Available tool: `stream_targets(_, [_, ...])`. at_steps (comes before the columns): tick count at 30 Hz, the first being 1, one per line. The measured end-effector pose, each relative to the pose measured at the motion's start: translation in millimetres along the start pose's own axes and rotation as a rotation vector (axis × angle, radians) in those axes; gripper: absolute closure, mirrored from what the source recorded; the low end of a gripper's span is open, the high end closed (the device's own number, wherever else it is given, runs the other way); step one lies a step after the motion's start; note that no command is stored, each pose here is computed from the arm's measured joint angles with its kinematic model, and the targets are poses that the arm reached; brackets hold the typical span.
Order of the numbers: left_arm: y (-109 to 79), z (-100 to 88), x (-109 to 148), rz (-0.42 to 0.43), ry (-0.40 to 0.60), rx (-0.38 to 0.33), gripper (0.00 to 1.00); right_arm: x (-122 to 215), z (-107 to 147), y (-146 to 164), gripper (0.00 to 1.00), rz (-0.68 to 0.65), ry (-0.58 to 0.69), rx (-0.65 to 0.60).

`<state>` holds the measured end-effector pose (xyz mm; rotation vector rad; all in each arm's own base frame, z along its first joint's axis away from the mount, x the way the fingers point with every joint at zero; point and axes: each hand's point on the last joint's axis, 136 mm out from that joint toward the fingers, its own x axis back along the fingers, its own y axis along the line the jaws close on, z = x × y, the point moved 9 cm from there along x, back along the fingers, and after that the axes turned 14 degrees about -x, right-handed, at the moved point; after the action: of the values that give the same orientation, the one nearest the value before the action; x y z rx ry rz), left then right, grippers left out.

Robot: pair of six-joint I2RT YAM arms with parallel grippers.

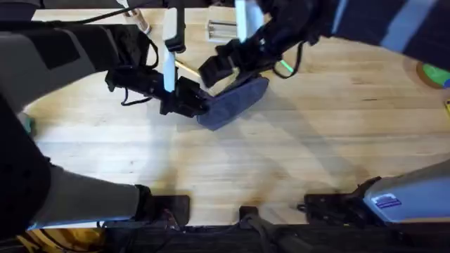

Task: Unzip the bag, pick up the pens from the table one at a time and place them inside, then zip the bag closed.

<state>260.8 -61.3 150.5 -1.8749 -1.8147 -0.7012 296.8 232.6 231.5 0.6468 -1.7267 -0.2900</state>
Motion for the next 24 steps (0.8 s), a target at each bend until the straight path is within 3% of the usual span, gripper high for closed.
stream_targets(5, [0.4,0.1,0,-0.002,0.000,-0.003,0.959,35,-13,-17,0.004,0.081,-0.126,0.057])
stream_targets(12, [0.4,0.0,0,-0.002,0.000,-0.003,0.957,58,-16,-24,0.004,0.133,-0.187,0.231])
stream_targets(13, [0.3,0.0,0,-0.002,0.000,-0.002,0.910,59,-16,-23,0.004,0.135,-0.187,0.270])
stream_targets(14, [0.4,-0.3,0,-0.002,-0.003,-0.006,0.787,59,-16,-22,0.004,0.138,-0.185,0.309])
stream_targets(19, [1.0,-0.6,0,-0.005,-0.008,-0.005,0.049,57,-14,-18,0.004,0.155,-0.170,0.492])
stream_targets(24, [1.1,-0.5,0,-0.006,-0.007,-0.008,0.008,57,-14,-17,0.004,0.164,-0.161,0.605])
